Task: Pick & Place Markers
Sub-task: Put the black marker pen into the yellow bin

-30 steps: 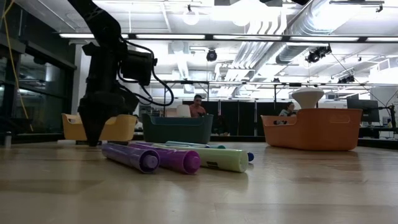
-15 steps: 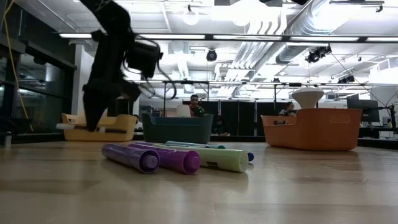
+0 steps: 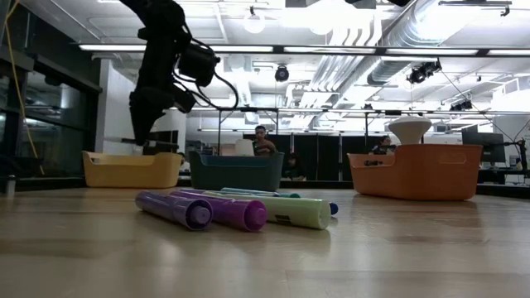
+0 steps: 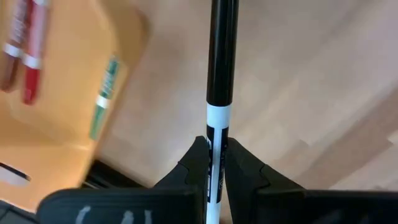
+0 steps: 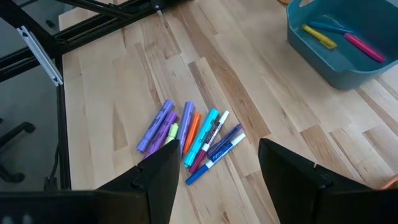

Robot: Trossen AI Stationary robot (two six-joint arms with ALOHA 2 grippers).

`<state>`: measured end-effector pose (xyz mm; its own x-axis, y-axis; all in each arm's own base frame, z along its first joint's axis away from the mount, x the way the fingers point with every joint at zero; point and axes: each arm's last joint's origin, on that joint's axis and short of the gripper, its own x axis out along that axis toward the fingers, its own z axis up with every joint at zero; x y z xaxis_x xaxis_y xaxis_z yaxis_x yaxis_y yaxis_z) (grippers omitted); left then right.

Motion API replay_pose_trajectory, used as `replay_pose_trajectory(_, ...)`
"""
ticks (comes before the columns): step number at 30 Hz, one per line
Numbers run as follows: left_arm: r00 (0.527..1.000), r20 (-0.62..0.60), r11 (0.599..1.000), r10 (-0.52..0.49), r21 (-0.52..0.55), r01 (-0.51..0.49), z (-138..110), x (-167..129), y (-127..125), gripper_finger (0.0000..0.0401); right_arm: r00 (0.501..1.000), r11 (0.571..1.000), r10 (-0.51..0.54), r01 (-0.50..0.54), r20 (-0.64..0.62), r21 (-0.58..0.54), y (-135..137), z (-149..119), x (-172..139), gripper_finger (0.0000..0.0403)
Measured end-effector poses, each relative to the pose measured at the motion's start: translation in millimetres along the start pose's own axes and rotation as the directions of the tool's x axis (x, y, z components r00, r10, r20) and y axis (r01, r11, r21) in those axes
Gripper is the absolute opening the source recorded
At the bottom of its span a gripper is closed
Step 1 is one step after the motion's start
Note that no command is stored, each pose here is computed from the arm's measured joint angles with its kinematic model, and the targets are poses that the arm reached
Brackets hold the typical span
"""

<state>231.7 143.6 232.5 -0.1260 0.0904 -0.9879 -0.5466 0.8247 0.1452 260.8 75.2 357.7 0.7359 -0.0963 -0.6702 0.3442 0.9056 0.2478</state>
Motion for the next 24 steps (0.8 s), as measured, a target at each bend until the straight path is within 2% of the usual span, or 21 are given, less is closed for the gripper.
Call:
replay_pose_trajectory(9, 1.000, 0.022, 0.997, 0.003, -0.082, -0.001, 1.0, -0.3, 65.4, 0.0023, 1.000, 1.000, -0.008, 0.008, 0.006, 0.000, -0.3, 0.2, 0.0, 0.0206)
replay_pose_trajectory(15, 0.999, 0.051, 0.993, 0.011, -0.116, -0.005, -1.9, 4.0, 95.0, 0.0023, 0.999, 1.000, -0.026, 0.026, 0.020, 0.004, -0.7, 0.6, 0.0, 0.0206)
replay_pose_trajectory(18, 0.996, 0.076, 0.996, 0.042, -0.084, -0.035, -0.5, 4.6, 102.0, 0.0023, 0.999, 1.000, -0.031, 0.030, 0.024, 0.004, -0.9, 0.7, 0.0, 0.0206)
replay_pose_trajectory(24, 0.979, 0.109, 0.979, 0.175, 0.090, -0.185, 5.6, 3.4, 106.9, 0.0023, 0.999, 0.999, -0.041, 0.041, 0.031, 0.005, -1.3, 1.0, 0.0, 0.0206)
